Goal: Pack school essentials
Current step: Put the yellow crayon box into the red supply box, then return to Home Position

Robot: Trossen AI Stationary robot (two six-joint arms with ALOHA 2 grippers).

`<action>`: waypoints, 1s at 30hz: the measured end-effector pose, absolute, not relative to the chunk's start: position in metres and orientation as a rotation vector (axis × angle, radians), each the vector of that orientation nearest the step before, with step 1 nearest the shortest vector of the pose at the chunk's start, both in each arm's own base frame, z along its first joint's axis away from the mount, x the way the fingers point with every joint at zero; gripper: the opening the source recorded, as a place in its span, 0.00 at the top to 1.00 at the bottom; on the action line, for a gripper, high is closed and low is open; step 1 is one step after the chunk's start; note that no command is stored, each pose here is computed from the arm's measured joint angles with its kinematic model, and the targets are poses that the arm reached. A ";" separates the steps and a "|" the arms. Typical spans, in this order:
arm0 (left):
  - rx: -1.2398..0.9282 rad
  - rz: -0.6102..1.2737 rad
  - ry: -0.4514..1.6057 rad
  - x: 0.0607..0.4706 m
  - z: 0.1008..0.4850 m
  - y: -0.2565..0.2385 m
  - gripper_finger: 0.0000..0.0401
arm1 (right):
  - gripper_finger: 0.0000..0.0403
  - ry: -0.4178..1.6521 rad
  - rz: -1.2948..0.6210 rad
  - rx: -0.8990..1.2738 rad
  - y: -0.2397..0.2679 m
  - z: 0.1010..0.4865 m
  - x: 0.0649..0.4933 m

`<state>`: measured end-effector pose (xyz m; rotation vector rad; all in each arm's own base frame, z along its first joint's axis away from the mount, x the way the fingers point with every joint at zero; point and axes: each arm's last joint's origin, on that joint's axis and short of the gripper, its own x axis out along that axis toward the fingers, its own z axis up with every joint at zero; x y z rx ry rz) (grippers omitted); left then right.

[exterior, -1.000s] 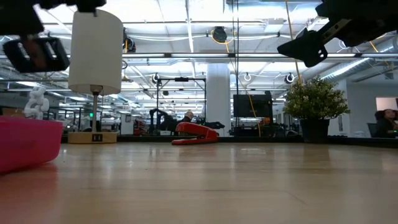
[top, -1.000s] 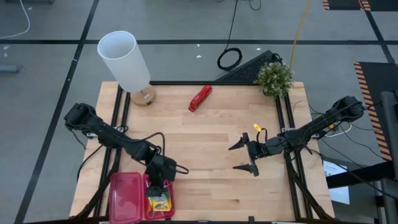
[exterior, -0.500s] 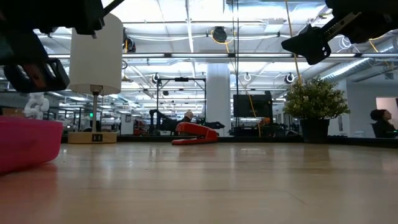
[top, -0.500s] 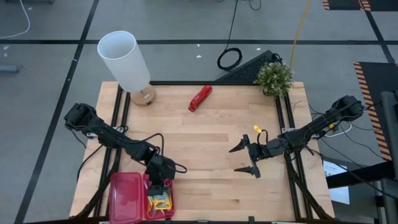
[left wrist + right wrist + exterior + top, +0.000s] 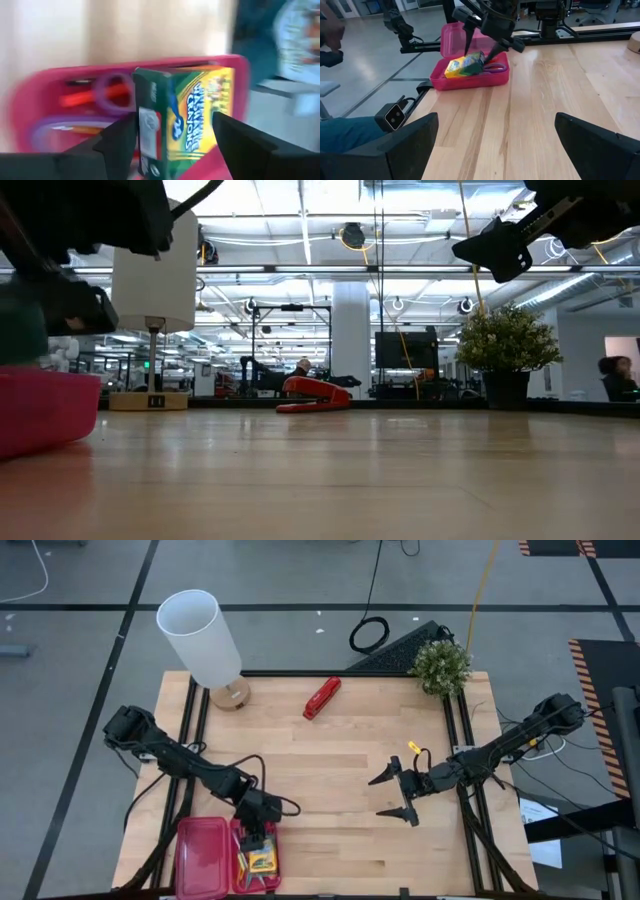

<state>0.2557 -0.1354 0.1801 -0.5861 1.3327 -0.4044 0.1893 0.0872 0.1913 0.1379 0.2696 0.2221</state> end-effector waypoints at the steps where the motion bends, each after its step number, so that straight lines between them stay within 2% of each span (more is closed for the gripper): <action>1: -0.564 -0.369 1.331 0.255 0.180 -0.134 0.34 | 0.02 0.269 0.222 0.138 0.087 0.191 0.189; 7: -0.431 -0.309 1.327 0.258 0.192 -0.134 0.30 | 0.02 0.270 0.222 0.138 0.087 0.191 0.189; 13: -0.367 -0.315 1.311 0.262 0.220 -0.143 0.33 | 0.02 0.270 0.221 0.140 0.087 0.191 0.189; 19: -0.199 -0.215 1.208 0.265 0.259 -0.156 0.41 | 0.02 0.264 0.191 0.129 0.086 0.191 0.189; 25: 0.164 -0.197 1.022 0.260 0.279 -0.167 0.51 | 0.03 0.254 0.166 0.074 0.086 0.192 0.190; 30: 0.273 -0.015 0.883 0.257 0.291 -0.154 0.61 | 0.08 0.233 0.157 0.004 0.086 0.197 0.192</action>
